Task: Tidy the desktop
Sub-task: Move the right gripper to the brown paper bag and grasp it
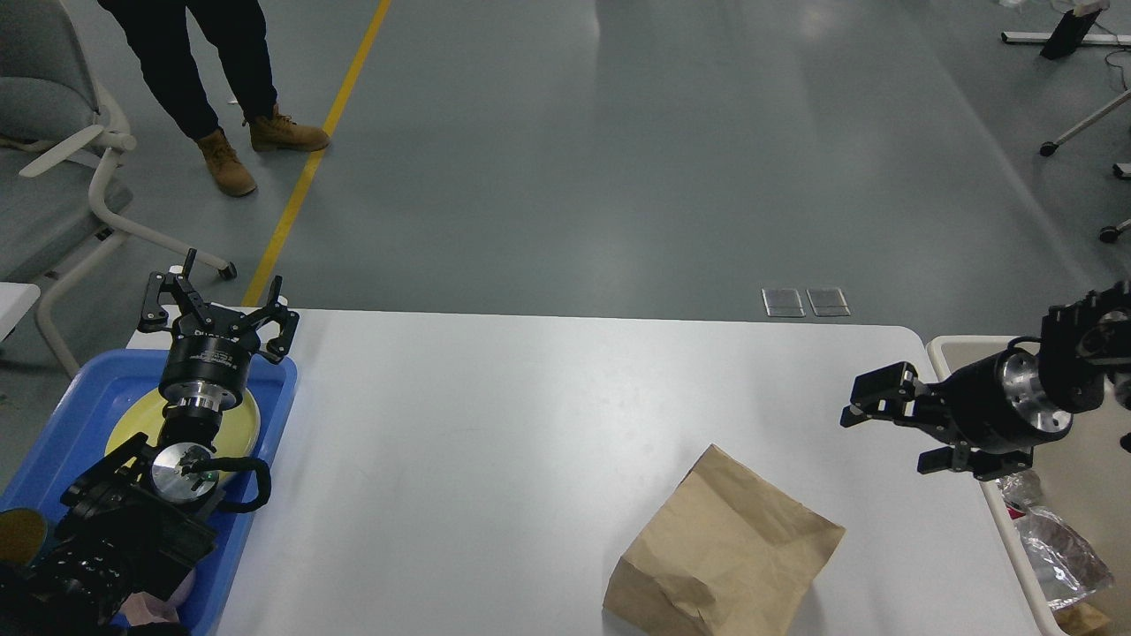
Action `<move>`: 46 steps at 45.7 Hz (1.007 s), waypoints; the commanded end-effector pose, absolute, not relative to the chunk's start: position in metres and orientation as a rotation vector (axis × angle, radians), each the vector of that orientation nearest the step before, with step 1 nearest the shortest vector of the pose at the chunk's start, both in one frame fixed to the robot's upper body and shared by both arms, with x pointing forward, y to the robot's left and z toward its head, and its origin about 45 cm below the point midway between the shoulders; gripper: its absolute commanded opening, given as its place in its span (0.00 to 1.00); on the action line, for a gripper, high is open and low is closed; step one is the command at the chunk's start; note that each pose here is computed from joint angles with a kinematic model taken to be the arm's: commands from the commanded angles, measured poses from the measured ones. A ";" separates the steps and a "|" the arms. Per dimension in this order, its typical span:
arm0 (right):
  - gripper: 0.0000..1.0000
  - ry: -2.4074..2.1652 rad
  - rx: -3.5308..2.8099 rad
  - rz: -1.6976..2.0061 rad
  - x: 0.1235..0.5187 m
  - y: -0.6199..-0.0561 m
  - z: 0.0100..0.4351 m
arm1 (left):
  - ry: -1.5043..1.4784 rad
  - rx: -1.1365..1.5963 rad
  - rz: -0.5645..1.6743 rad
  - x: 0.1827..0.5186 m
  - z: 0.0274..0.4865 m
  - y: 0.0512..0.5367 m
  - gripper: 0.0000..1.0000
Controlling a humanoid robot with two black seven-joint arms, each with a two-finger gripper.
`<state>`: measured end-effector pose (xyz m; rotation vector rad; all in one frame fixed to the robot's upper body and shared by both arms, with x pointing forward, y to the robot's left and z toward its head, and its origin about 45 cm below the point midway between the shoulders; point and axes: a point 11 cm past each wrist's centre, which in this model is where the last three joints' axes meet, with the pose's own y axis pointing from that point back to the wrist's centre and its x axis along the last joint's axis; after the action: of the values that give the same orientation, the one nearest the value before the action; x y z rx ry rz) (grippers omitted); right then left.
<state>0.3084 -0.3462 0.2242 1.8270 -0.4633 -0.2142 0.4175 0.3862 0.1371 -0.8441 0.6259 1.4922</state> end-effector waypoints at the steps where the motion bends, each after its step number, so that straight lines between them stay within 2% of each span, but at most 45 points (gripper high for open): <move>1: 1.00 -0.400 1.822 -0.287 0.290 -0.343 0.200 | 0.626 -0.844 1.492 0.418 0.137 0.386 0.96; 23: 1.00 -0.350 1.902 -0.468 0.249 -0.322 0.142 | 0.626 -0.844 1.492 0.418 0.137 0.386 0.96; 38: 0.97 -0.492 1.899 -0.495 0.240 -0.323 0.100 | 0.626 -0.844 1.492 0.418 0.137 0.386 0.96; 40: 0.91 -0.500 1.896 -0.498 0.238 -0.323 0.097 | 0.626 -0.844 1.492 0.418 0.137 0.386 0.96; 43: 0.67 -0.498 1.895 -0.504 0.235 -0.323 0.095 | 0.626 -0.844 1.492 0.418 0.137 0.386 0.96; 46: 0.53 -0.502 1.894 -0.501 0.236 -0.323 0.095 | 0.626 -0.844 1.492 0.418 0.137 0.386 0.96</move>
<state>0.2366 -0.3226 0.0965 1.8957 -0.4962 -0.5021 0.4175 0.3862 0.1371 -0.8441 0.6259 1.4923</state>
